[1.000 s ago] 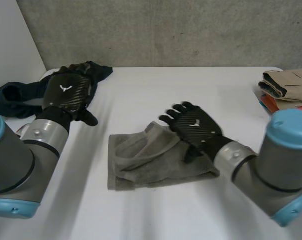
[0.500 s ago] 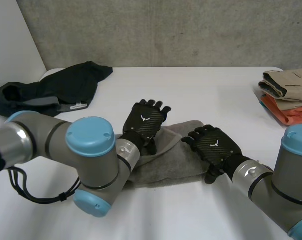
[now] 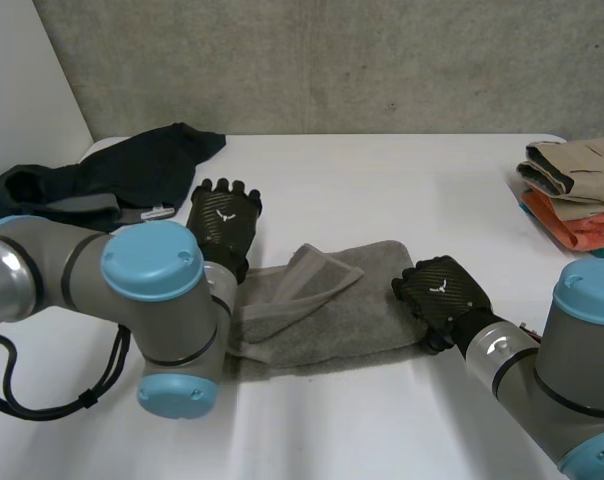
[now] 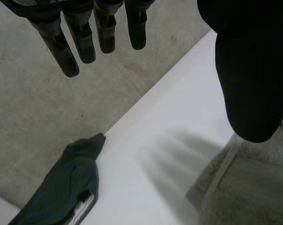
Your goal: Fold the laundry.
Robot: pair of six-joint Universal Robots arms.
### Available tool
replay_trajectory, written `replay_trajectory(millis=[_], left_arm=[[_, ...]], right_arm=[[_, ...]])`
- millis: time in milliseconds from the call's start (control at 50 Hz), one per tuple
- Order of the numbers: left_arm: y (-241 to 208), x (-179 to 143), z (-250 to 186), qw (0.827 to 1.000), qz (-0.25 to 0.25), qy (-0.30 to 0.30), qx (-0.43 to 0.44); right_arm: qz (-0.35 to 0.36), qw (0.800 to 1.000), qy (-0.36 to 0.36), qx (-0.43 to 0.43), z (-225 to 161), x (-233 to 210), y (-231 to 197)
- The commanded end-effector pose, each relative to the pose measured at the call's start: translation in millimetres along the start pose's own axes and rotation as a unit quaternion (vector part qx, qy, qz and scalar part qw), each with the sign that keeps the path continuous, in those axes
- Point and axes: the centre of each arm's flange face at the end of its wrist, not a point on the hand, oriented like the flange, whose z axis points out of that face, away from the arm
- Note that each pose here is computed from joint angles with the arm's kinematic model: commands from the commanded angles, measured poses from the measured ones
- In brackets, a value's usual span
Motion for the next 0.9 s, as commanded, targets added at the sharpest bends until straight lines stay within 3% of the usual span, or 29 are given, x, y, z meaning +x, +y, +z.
replay_trajectory(millis=[20, 140, 320, 440, 520, 640, 900], left_arm=[[-35.0, 31.0, -30.3, 0.993, -0.024, 0.099, 0.063], [-42.1, 56.1, -43.0, 0.98, -0.053, 0.173, 0.081], [-7.7, 73.5, -22.4, 0.985, -0.042, 0.164, 0.036], [6.2, 38.1, 4.7, 0.997, -0.033, 0.063, 0.009], [13.5, 22.9, 10.2, 1.0, -0.002, 0.028, -0.009], [13.5, 4.5, -2.0, 0.999, 0.028, 0.002, -0.027], [-0.2, -16.4, -58.4, 0.999, 0.029, 0.012, -0.031]], right_arm=[[0.0, 1.0, -0.001, 0.0, -0.5, -0.4, 0.3], [0.001, 1.0, 0.0, -0.002, -0.7, -0.4, 0.8], [0.001, 1.0, 0.0, -0.005, -1.1, -1.0, 2.1], [0.001, 1.0, 0.002, -0.005, -0.8, 0.1, 2.4], [0.001, 1.0, 0.008, -0.002, 0.4, 2.6, 2.6], [-0.009, 1.0, 0.027, -0.005, -0.1, 9.0, 1.1], [-0.152, 0.982, 0.041, -0.099, -22.9, 23.2, 7.0]])
